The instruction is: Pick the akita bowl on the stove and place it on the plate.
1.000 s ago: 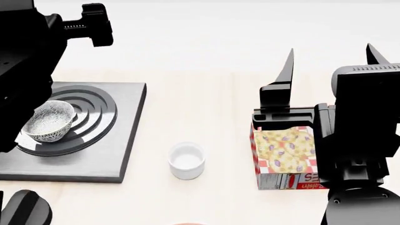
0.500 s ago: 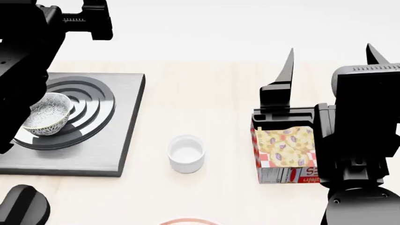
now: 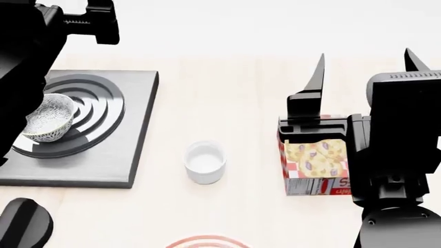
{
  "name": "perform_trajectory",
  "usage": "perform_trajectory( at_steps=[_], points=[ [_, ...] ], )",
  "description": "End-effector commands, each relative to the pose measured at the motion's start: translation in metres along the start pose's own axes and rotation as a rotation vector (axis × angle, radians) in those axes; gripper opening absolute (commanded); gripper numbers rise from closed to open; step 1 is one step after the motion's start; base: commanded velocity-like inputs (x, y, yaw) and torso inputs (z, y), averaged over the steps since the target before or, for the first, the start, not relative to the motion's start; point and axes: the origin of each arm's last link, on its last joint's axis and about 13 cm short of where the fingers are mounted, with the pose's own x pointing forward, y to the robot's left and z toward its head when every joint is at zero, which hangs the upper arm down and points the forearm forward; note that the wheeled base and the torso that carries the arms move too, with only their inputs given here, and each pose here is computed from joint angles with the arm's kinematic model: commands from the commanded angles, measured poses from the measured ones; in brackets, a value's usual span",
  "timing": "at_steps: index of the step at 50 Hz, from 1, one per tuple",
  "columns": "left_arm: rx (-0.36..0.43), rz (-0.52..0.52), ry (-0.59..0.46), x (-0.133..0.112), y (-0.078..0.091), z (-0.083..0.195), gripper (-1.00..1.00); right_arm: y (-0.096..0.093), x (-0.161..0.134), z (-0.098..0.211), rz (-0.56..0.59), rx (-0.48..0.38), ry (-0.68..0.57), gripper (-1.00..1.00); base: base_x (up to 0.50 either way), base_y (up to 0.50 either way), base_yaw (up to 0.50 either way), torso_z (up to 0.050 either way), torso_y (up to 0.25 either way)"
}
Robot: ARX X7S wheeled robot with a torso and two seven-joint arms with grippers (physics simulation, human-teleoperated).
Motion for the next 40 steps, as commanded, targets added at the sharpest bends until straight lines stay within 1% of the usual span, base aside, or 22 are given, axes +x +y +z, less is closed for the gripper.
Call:
perform_trajectory(
  at_steps=[1, 6, 22, 24, 27, 28, 30, 31, 36, 37, 40],
  points=[
    [0.008, -0.005, 0.012, -0.0007, -0.0003, -0.0044, 1.0, 0.0, 0.0004, -0.0003, -0.001, 0.002, 0.0, 1.0, 0.0, 0.0, 0.0, 0.019, -0.24],
    [0.002, -0.009, 0.02, -0.0012, -0.0004, -0.0039, 1.0, -0.0001, 0.0007, -0.0002, 0.0, 0.001, 0.001, 1.0, 0.0, 0.0, 0.0, 0.019, -0.239],
    [0.008, -0.003, 0.047, -0.0022, -0.0008, -0.0091, 1.0, -0.0001, 0.0005, -0.0002, 0.0, 0.001, 0.0, 1.0, 0.0, 0.0, 0.0, 0.003, -0.012],
    [0.025, -0.007, 0.039, -0.0021, -0.0007, -0.0097, 1.0, 0.0, 0.0004, 0.0, 0.001, 0.001, 0.0, 1.0, 0.0, 0.0, 0.0, 0.0, 0.0],
    [0.018, 0.006, 0.033, -0.0011, 0.0003, -0.0098, 1.0, -0.0002, 0.0009, -0.0013, 0.001, 0.0, 0.0, 1.0, 0.0, 0.0, 0.0, 0.003, -0.042],
    [-0.001, 0.018, 0.047, -0.0007, 0.0008, -0.0096, 1.0, -0.0002, 0.0009, -0.0013, 0.001, 0.001, 0.0, 1.0, 0.0, 0.0, 0.0, 0.009, -0.127],
    [0.036, 0.007, 0.057, -0.0012, 0.0, -0.011, 1.0, -0.0002, 0.0009, -0.0013, 0.001, 0.0, 0.0, 1.0, 0.0, 0.0, 0.0, 0.007, -0.109],
    [0.017, 0.022, 0.05, -0.0017, -0.0001, -0.0093, 1.0, 0.0002, 0.0001, -0.0002, 0.002, -0.001, 0.0, 1.0, 0.0, 0.0, 0.0, 0.0, 0.0],
    [0.035, 0.018, 0.057, -0.0019, -0.0013, -0.01, 1.0, 0.0, -0.0001, -0.0001, 0.001, 0.0, -0.001, 1.0, 0.0, 0.0, 0.0, 0.0, 0.0],
    [0.045, 0.037, 0.07, -0.0018, -0.0011, -0.009, 1.0, 0.0002, -0.0001, -0.0002, 0.002, 0.0, 0.0, 1.0, 0.0, 0.0, 0.0, 0.0, 0.0],
    [0.057, 0.039, 0.077, -0.0024, -0.001, -0.008, 1.0, 0.0003, -0.0006, 0.0011, 0.0, 0.0, -0.001, 1.0, 0.0, 0.0, 0.0, 0.0, 0.0]
  ],
)
